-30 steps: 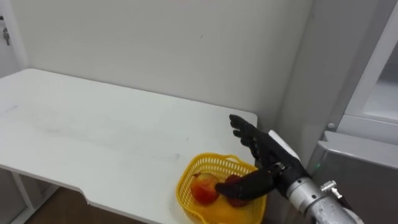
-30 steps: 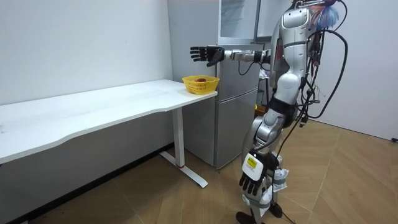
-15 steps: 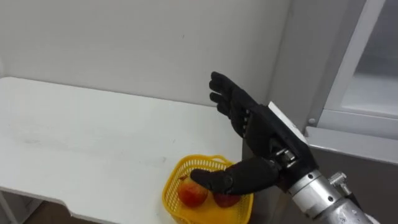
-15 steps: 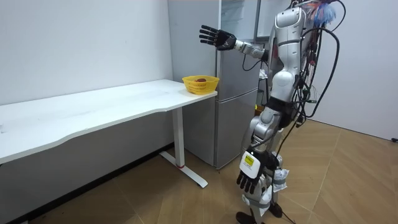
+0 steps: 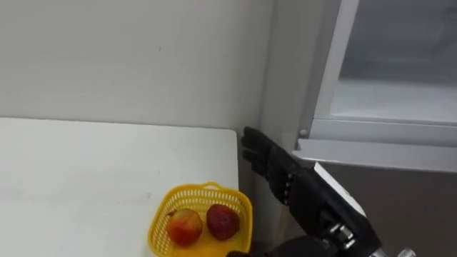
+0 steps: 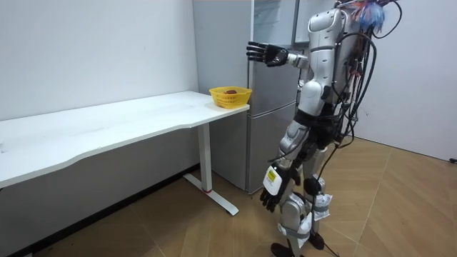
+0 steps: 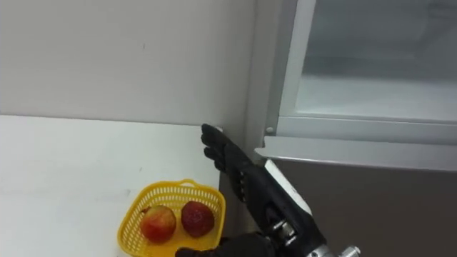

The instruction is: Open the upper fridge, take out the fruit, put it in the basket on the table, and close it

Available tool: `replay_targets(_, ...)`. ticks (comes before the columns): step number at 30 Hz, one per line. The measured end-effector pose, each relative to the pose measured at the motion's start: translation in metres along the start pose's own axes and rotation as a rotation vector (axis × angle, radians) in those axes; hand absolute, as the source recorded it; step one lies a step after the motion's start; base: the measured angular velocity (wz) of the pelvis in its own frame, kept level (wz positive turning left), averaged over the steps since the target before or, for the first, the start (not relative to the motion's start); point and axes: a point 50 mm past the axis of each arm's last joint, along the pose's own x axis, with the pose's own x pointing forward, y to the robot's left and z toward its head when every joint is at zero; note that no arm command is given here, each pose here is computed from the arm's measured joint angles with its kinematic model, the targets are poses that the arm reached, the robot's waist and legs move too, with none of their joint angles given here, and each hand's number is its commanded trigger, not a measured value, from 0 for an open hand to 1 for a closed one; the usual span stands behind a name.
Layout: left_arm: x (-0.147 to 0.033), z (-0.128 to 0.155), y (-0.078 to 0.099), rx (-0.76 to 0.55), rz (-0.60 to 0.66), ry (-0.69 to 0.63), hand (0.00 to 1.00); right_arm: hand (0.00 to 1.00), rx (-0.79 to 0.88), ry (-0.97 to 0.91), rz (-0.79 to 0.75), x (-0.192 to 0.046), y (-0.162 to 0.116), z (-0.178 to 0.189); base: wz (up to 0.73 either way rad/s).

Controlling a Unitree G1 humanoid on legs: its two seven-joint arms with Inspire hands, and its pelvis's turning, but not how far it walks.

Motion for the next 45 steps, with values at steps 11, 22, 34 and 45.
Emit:
replay_targets(11, 0.002, 0.014, 0.007, 0.005, 0.010, -0.030, 0.00, 0.00, 0.013, 0.064, 0.015, -0.017, -0.003, -0.009, -0.13)
replay_targets(22, 0.001, 0.005, 0.003, 0.008, -0.001, -0.023, 0.00, 0.00, -0.137, 0.276, -0.123, -0.064, -0.017, -0.028, -0.10)
replay_targets(34, 0.002, 0.016, 0.008, 0.017, 0.027, -0.054, 0.00, 0.00, -0.207, 0.561, -0.283, -0.117, -0.019, -0.068, -0.19)
replay_targets(45, 0.002, 0.025, 0.013, 0.001, 0.052, -0.090, 0.00, 0.00, 0.111, 1.057, -0.670, -0.232, 0.005, -0.151, -0.10)
